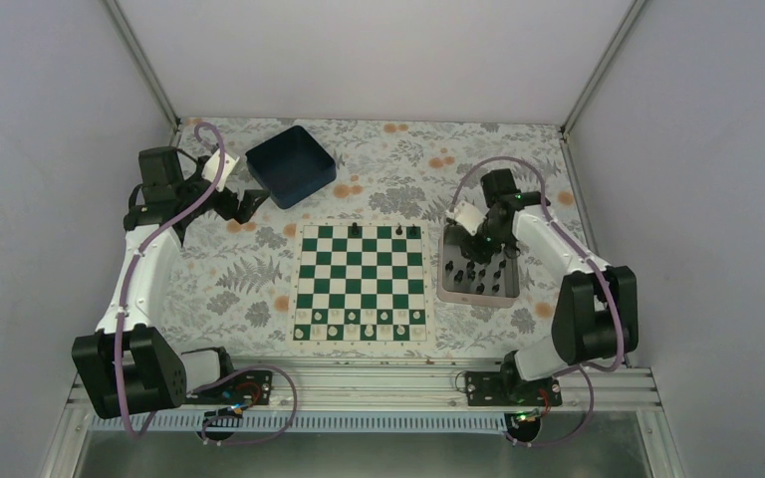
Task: Set up the chess pieces on the board
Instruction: Pick up the chess piece from the storage box.
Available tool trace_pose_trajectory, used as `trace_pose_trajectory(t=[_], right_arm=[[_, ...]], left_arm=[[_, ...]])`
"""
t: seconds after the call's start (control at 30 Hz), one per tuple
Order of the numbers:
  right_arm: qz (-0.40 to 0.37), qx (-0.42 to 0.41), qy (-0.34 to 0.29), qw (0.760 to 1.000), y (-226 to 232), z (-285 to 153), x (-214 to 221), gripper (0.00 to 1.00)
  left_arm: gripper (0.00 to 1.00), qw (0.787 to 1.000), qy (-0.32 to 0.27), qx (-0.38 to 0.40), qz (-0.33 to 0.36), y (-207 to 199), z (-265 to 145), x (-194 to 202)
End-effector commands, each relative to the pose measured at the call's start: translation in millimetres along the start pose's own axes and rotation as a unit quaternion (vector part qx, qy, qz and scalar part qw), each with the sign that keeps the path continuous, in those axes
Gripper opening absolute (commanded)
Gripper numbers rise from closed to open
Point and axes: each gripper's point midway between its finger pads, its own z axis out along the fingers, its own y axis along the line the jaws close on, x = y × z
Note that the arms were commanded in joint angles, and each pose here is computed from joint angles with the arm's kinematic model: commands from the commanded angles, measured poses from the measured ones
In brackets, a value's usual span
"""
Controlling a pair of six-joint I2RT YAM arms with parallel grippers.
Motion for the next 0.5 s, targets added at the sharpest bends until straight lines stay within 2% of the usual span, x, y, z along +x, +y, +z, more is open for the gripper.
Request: trace_pose_trajectory(t=[0.0, 0.27, 0.47], right_arm=[[-0.005, -0.033, -0.015, 0.999, 13.3, 15.0, -2.1, 0.45], [-0.015, -0.084, -0.012, 0.996, 27.9, 30.5, -4.9, 0.45], [-0.022, -0.094, -0.002, 0.995, 31.8, 39.1, -5.0, 0.45]], left_arm=[[1.0, 1.0, -0.012, 0.016, 0.013, -7.4, -1.8, -4.5], [1.0, 1.0, -0.01, 0.014, 0.013, -7.6, -2.5, -3.8], [1.0, 1.0, -0.01, 0.014, 0.013, -7.1, -1.8, -2.9]])
